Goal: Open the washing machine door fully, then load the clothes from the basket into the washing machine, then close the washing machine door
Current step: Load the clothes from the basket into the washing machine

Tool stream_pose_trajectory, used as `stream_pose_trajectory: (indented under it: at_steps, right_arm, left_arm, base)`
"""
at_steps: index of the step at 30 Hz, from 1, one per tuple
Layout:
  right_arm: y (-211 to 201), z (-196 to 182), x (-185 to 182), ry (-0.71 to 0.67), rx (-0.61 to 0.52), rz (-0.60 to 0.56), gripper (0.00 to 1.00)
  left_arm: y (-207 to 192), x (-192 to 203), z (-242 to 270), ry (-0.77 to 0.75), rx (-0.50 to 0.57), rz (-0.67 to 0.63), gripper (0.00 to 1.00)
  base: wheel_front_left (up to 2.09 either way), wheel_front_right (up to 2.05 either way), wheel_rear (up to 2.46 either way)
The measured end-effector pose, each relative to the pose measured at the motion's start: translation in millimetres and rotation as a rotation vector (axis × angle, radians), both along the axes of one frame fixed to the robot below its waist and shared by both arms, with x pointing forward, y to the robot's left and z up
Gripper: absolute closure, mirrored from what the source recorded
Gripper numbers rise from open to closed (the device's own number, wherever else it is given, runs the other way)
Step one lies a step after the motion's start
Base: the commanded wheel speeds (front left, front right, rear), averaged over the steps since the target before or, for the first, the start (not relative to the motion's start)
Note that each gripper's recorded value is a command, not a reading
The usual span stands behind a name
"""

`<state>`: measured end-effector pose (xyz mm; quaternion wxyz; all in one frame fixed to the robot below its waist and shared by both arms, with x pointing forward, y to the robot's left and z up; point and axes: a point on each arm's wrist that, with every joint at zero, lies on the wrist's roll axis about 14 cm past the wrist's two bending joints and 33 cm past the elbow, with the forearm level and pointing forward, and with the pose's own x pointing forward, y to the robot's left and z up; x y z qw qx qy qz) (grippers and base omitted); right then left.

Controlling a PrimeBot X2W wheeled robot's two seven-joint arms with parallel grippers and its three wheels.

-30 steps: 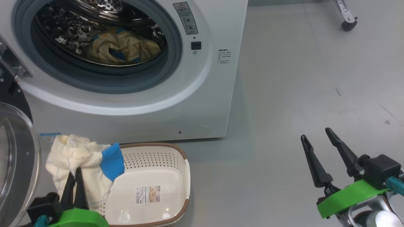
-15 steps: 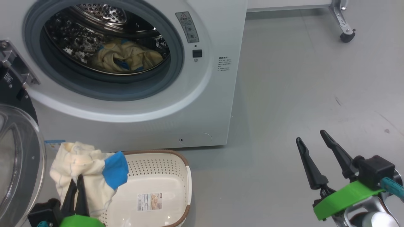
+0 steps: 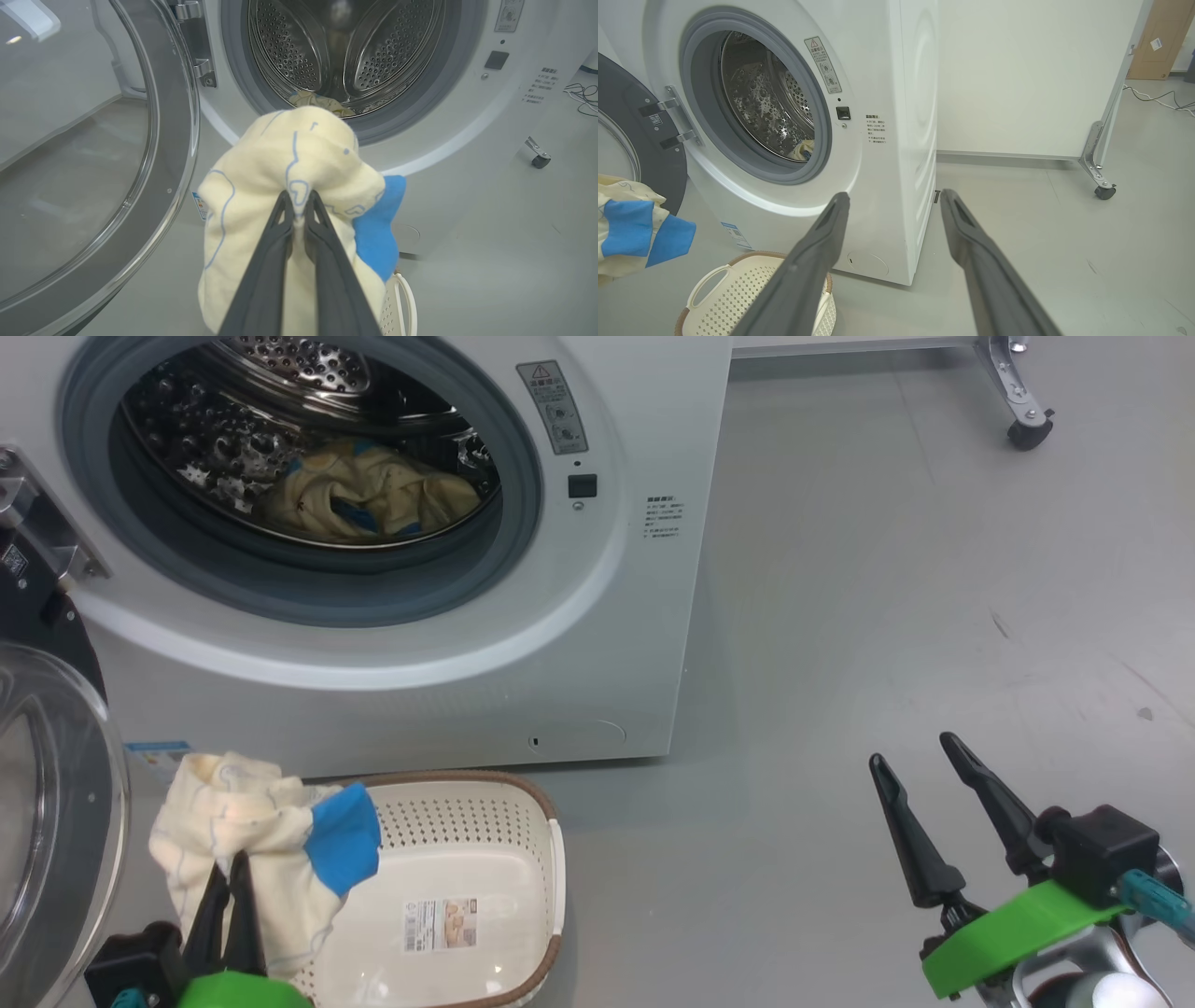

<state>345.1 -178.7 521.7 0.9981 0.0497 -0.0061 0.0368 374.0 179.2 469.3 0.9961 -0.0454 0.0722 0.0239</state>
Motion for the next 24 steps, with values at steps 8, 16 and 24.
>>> stream_pose_trajectory:
  at_steps: [8, 16, 24]
  right_arm:
    - [-1, -3, 1, 0.008, 0.000, -0.002, 0.00]
    - [-3, -11, 3, 0.036, -0.001, -0.009, 0.00]
    - [-4, -23, 17, 0.065, 0.007, -0.015, 0.00]
  left_arm:
    - [-3, 2, -3, 0.009, -0.009, -0.008, 1.00]
    - [-9, 10, -13, 0.054, -0.020, -0.025, 1.00]
    - [-23, 53, -27, 0.099, -0.033, -0.058, 1.00]
  base:
    - [0.00, 0.00, 0.00]
    - [0.00, 0.00, 0.00]
    - [0.00, 0.00, 0.00]
